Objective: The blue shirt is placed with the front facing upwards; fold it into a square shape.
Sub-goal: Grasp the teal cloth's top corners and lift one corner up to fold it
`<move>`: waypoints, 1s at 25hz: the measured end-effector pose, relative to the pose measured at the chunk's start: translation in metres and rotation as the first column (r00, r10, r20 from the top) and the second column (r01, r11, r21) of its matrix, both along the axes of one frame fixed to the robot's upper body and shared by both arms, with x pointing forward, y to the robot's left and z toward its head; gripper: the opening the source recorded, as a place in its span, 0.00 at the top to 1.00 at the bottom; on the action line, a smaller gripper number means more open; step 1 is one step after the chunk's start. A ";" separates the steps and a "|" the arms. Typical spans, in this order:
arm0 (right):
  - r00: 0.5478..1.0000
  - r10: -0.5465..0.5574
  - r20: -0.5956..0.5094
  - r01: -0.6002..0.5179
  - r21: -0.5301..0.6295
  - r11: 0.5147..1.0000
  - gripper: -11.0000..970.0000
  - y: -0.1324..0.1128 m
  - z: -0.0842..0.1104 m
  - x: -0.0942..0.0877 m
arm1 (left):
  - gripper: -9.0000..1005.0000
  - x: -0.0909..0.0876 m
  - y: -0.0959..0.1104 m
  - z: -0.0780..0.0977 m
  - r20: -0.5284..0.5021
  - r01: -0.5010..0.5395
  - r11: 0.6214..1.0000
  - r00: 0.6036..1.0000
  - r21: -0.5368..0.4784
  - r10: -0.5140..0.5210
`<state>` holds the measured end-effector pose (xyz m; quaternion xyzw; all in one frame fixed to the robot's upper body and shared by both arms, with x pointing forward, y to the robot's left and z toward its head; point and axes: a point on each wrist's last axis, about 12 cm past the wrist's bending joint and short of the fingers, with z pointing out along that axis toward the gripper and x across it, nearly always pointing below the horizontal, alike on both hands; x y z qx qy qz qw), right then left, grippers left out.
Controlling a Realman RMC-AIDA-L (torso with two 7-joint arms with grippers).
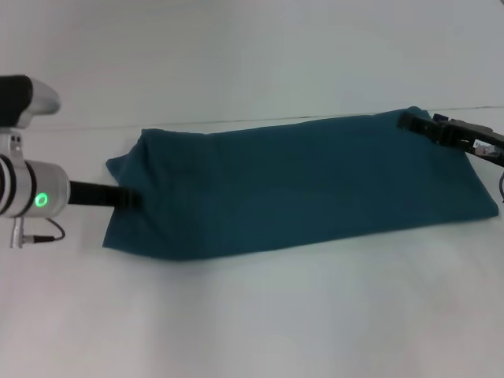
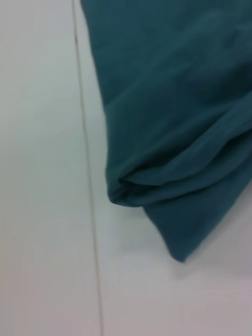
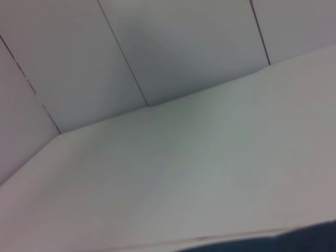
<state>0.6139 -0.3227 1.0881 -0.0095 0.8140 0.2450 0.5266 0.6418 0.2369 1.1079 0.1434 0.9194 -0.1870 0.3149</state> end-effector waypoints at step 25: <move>0.974 0.044 0.221 -0.013 -0.139 0.990 0.87 0.093 -0.059 -0.022 | 0.93 -0.001 -0.003 0.070 0.073 0.107 0.990 0.992 -0.087 -0.101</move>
